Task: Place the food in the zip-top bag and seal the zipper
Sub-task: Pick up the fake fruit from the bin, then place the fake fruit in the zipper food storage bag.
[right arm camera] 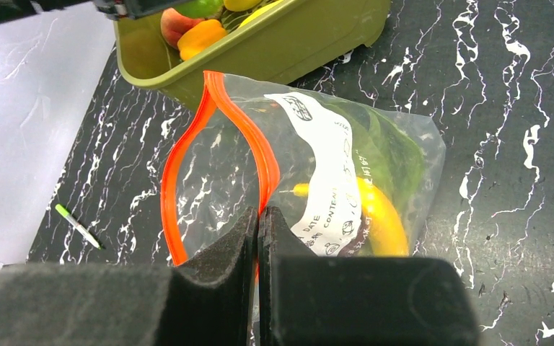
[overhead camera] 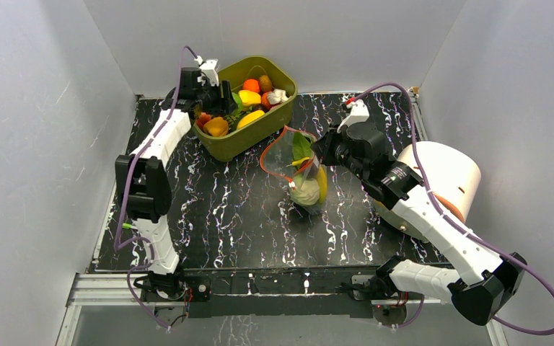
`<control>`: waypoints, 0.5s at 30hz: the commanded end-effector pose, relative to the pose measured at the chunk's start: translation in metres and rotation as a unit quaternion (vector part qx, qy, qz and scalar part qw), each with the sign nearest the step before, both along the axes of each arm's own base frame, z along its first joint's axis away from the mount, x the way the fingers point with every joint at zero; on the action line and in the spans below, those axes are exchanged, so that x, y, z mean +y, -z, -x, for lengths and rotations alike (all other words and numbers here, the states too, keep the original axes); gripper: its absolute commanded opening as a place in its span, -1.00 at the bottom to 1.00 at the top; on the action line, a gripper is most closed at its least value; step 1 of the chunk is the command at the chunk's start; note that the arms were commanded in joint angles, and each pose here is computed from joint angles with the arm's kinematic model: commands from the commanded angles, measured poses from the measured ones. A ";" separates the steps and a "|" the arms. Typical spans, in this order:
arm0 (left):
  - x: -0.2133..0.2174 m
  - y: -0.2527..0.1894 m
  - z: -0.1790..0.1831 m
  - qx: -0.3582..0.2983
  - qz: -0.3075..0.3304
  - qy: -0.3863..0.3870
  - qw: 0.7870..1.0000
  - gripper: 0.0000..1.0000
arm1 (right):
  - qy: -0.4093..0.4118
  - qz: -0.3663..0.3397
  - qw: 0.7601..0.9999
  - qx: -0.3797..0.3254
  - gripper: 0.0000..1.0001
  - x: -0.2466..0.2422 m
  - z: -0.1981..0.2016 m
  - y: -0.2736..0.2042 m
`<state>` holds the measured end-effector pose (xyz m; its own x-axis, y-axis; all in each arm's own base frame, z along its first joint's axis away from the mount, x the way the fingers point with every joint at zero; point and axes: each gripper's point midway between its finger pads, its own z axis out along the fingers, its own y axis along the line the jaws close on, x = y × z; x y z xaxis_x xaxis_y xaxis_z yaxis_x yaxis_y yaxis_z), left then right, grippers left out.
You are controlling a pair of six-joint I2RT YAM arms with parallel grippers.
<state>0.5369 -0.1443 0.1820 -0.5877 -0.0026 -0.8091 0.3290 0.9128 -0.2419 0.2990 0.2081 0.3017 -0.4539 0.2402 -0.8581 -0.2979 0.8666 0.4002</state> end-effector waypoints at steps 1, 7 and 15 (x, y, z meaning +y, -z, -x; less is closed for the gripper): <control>-0.018 -0.081 0.039 -0.045 0.064 0.041 0.996 -0.31 | 0.000 -0.038 0.998 -0.052 -1.00 0.005 -0.008 -0.041; -0.021 -0.096 0.070 -0.043 0.080 0.058 0.994 -0.31 | 0.009 -0.042 0.998 -0.053 -1.00 0.005 -0.014 -0.042; -0.044 -0.118 0.118 -0.025 0.144 0.126 0.981 -0.31 | 0.003 -0.048 0.998 -0.049 -1.00 0.012 -0.017 -0.041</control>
<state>0.4552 -0.1686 0.2791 -0.5346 -0.0800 -0.8413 0.4742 0.7956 -0.3770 0.3045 0.2124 0.2925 -0.4738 0.2310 -0.8498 -0.2878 0.8713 0.3974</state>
